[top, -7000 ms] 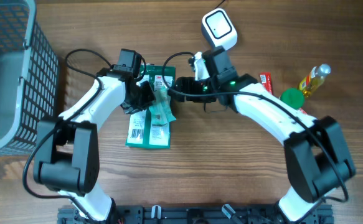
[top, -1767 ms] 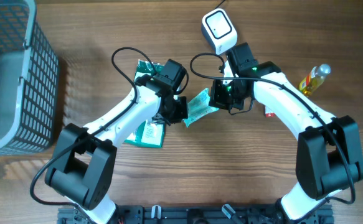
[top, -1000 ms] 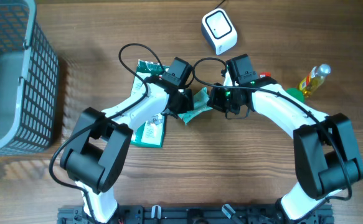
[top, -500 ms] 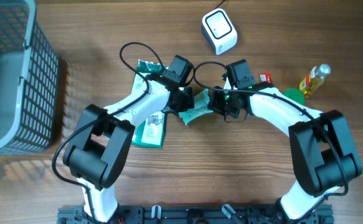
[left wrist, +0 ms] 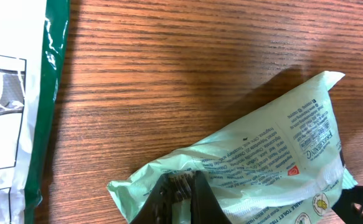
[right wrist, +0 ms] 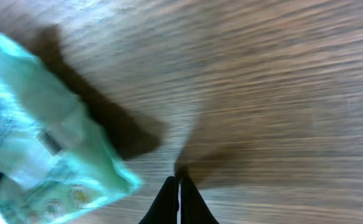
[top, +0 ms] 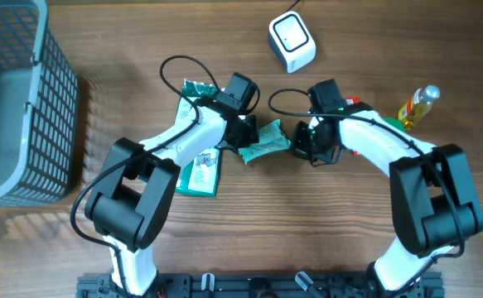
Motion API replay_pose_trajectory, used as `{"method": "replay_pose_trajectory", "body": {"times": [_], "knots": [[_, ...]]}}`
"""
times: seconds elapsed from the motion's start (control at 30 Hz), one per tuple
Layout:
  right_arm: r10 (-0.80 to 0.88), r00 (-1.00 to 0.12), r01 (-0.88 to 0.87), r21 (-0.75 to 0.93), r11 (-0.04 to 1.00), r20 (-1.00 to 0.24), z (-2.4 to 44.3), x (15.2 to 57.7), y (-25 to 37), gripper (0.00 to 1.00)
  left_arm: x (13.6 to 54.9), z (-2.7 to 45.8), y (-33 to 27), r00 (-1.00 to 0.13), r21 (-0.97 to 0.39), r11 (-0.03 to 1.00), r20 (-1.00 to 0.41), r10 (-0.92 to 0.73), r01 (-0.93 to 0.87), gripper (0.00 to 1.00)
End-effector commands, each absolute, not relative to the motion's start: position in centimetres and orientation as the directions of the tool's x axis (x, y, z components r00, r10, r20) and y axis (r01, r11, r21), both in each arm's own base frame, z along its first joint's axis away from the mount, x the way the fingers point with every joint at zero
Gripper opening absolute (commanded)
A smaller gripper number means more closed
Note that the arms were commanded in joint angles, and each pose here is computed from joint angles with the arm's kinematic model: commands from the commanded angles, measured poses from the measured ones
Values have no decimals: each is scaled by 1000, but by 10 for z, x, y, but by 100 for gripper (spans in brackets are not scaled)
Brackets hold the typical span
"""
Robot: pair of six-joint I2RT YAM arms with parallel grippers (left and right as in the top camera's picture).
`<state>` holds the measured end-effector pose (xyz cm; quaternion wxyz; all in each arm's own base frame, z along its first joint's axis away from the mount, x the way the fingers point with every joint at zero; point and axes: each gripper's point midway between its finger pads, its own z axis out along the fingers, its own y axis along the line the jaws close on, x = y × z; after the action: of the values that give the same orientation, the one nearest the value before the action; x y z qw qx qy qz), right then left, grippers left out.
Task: Scan the item barcode
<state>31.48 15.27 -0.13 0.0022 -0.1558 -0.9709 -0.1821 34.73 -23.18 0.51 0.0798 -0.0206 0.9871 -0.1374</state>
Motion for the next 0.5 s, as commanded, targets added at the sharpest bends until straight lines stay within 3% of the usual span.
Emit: {"method": "replay_pose_trajectory", "body": {"times": [0.0,0.47], "knots": [[128,-992,109,574,812,7,40,327,194,4,326,-52,-202,-995,-134,988,-54,-80,-72,4],[92,-995,100,655,749,46,49,319,221,4,326,-52,-202,-995,-134,988,-54,-80,-72,4]]}}
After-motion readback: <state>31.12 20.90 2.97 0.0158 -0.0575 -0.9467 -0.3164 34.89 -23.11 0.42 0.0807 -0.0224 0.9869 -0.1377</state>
